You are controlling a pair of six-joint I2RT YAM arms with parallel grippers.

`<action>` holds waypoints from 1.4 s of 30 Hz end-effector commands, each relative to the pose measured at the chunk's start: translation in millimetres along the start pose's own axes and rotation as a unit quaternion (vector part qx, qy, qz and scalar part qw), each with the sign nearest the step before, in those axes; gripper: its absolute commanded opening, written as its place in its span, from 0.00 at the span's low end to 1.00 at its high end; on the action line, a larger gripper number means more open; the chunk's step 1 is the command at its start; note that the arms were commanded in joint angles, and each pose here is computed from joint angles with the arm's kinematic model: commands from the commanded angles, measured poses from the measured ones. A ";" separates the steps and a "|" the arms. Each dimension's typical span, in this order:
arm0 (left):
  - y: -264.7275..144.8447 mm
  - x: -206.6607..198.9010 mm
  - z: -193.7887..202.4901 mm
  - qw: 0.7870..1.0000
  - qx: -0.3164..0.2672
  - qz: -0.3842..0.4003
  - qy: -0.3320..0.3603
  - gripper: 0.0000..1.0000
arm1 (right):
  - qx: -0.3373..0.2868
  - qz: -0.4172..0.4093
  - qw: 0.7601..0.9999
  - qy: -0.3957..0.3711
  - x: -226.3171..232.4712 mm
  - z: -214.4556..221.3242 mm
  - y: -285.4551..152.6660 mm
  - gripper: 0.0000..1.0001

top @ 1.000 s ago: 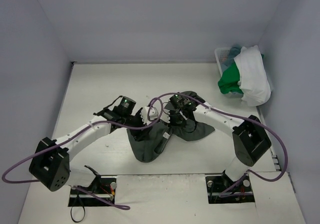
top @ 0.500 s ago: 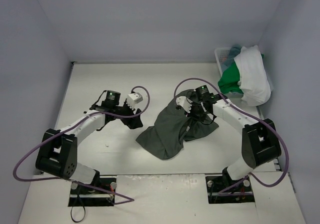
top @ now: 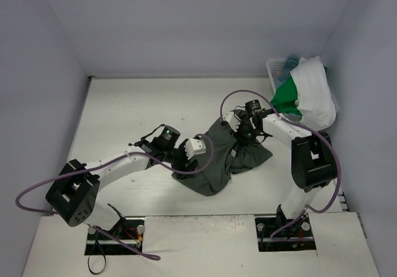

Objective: Fold and stack the t-shirts

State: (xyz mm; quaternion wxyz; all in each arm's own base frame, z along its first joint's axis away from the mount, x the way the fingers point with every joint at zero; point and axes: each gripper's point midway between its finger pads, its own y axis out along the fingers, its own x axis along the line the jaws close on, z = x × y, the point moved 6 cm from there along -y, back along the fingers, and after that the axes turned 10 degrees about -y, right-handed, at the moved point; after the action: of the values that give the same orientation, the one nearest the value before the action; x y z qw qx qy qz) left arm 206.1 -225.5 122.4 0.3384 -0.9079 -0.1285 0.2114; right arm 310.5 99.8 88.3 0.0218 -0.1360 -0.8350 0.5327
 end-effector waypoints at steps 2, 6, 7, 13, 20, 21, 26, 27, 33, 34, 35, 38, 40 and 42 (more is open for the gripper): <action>5.5 -5.7 -16.1 0.997 -0.002 -0.033 0.076 0.63 | -0.041 0.015 0.999 0.021 -24.9 -20.1 -5.5 0.00; 28.3 -28.2 -15.2 0.986 0.040 -0.031 0.156 0.64 | -0.043 0.014 0.998 0.047 -37.0 -19.0 -2.0 0.00; 33.4 -31.7 -15.3 0.984 0.047 -0.031 0.171 0.64 | -0.045 0.011 0.998 0.049 -36.7 -19.8 -2.0 0.00; 72.1 -33.3 -22.4 0.968 0.085 -0.061 0.229 0.64 | -0.051 0.011 0.997 0.057 -36.0 -22.9 -6.9 0.00; 97.5 -34.0 -17.4 0.956 0.121 -0.075 0.258 0.64 | -0.060 0.009 0.996 0.060 -29.9 -24.6 -13.7 0.00; 98.9 -37.5 -15.4 0.955 0.126 -0.064 0.259 0.62 | -0.059 0.009 0.996 0.059 -29.3 -24.0 -13.6 0.00; 98.1 -46.2 -8.2 0.954 0.169 -0.026 0.247 0.09 | -0.056 0.013 0.997 0.060 -27.8 -23.1 -16.6 0.00; 94.7 -46.8 -11.1 0.954 0.167 -0.028 0.248 0.01 | -0.051 0.015 0.997 0.059 -27.9 -21.9 -17.0 0.00; 53.0 -28.2 -46.6 0.963 0.123 -0.064 0.230 0.00 | -0.047 0.032 0.996 0.062 -31.1 -17.9 -24.7 0.00; 38.3 -23.5 -58.8 0.965 0.101 -0.078 0.227 0.00 | -0.050 0.035 0.996 0.063 -31.6 -18.6 -27.7 0.00; 22.0 -6.5 -71.2 0.970 0.081 -0.098 0.208 0.00 | -0.058 0.044 0.995 0.062 -33.2 -21.5 -35.2 0.00; -22.5 18.3 -95.9 0.970 0.033 -0.144 0.191 0.00 | -0.080 0.065 0.993 0.063 -34.7 -31.9 -54.2 0.00; -49.7 20.9 -112.3 0.965 0.005 -0.171 0.199 0.00 | -0.107 0.086 0.989 0.058 -34.8 -45.8 -76.9 0.00; -72.4 22.3 -123.0 0.961 -0.017 -0.192 0.199 0.00 | -0.122 0.100 0.986 0.052 -32.5 -56.5 -95.7 0.00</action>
State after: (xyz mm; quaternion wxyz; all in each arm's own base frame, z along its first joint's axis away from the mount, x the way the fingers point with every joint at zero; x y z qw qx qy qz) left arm 278.0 -239.5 186.4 0.4263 -0.8788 -0.2142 0.0090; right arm 333.7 98.2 144.5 0.0383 -0.2162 -0.8572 0.4657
